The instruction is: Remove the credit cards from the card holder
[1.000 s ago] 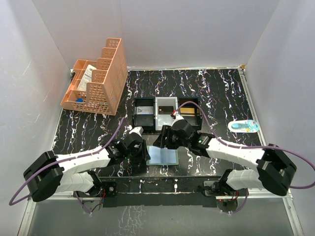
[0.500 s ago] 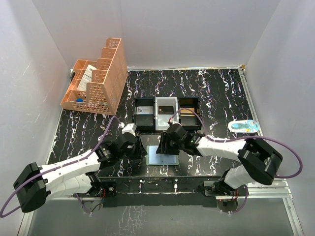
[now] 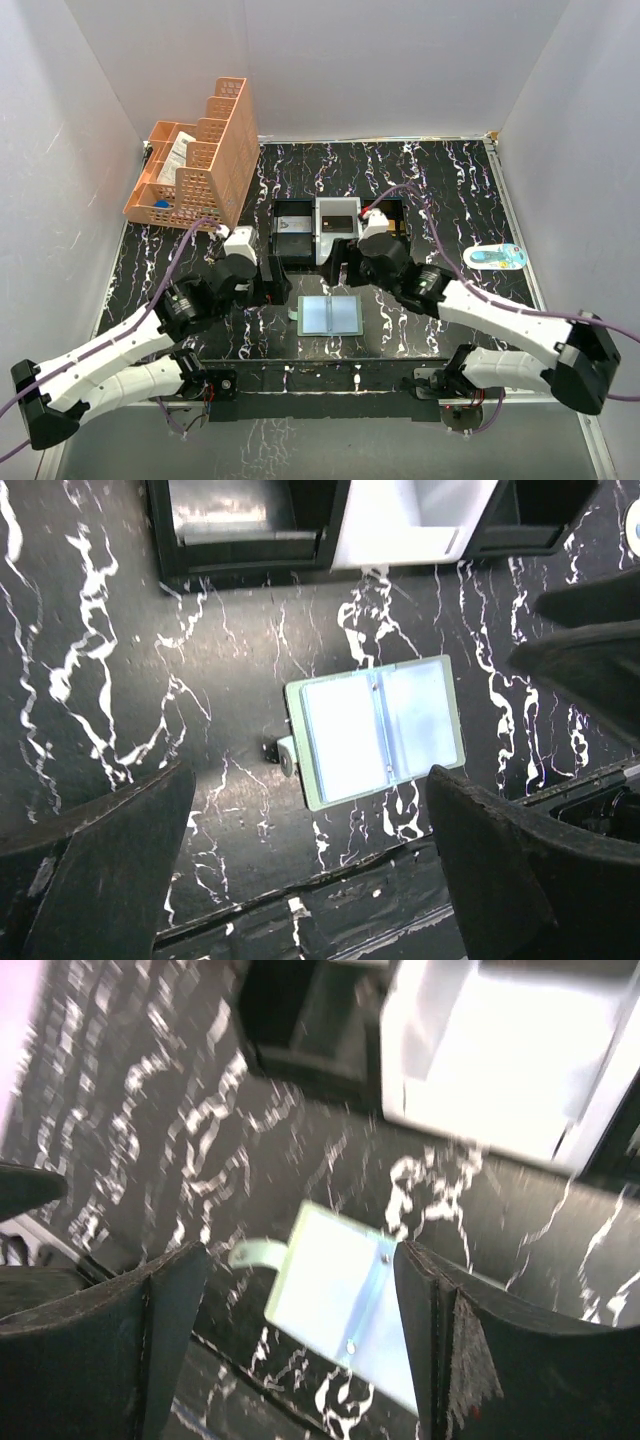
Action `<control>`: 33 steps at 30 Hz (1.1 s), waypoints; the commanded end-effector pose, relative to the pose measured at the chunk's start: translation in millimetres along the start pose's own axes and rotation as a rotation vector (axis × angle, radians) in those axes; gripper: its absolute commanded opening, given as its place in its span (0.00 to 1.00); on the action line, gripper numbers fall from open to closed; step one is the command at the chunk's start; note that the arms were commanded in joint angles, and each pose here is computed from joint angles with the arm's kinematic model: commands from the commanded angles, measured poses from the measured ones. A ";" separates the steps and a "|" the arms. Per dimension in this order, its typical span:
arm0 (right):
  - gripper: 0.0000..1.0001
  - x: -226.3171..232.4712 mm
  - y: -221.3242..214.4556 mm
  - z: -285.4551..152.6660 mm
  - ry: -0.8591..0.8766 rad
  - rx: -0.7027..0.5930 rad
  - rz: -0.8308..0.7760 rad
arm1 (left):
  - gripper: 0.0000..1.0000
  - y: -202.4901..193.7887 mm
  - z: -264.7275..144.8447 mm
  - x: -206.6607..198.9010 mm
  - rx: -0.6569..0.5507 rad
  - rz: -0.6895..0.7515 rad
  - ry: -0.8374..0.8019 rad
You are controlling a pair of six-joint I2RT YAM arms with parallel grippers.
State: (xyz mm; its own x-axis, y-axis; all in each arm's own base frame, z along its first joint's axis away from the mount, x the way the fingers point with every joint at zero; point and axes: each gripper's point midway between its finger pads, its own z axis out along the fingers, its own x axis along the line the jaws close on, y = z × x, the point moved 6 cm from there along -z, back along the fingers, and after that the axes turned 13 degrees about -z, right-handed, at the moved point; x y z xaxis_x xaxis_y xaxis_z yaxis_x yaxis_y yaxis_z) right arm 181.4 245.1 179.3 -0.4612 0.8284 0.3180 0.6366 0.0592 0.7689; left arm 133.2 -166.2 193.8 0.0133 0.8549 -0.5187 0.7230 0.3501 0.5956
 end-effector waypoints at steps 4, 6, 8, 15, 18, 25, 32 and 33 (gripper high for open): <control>0.82 16.7 102.3 -67.4 0.084 -0.540 -0.345 | 0.99 54.1 -40.1 -0.5 -0.177 0.213 0.062; 0.88 11.8 112.5 -80.6 0.047 -0.628 -0.397 | 0.99 67.6 -48.3 1.0 -0.232 0.239 0.090; 0.93 0.4 117.6 -84.9 -0.048 -0.659 -0.420 | 0.99 77.8 -52.9 4.5 -0.272 0.249 0.137; 0.97 -29.4 111.8 -79.8 -0.277 -0.599 -0.462 | 0.98 83.2 -40.8 27.3 -0.249 0.239 0.250; 0.98 -46.4 108.0 -79.6 -0.409 -0.585 -0.434 | 0.98 92.9 -33.3 42.0 -0.225 0.206 0.261; 0.98 -101.7 109.0 -73.5 -0.523 -0.461 -0.280 | 0.99 134.4 -26.7 79.1 -0.222 0.067 0.333; 0.98 -124.8 151.5 -131.4 -0.473 -0.504 -0.210 | 0.99 178.8 -70.2 69.3 -0.390 -0.041 0.421; 0.98 -117.0 160.0 -143.4 -0.452 -0.523 -0.219 | 0.99 183.2 -78.6 66.4 -0.410 -0.045 0.427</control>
State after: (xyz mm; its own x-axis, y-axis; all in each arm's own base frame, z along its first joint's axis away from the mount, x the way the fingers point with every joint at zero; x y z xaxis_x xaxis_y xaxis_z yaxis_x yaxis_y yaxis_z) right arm 266.5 66.7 257.4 -0.0407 0.9896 -0.1381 0.3017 0.1439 0.9425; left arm 218.9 -23.3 267.0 -0.3346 0.9050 -0.2627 0.5065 0.4078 0.7597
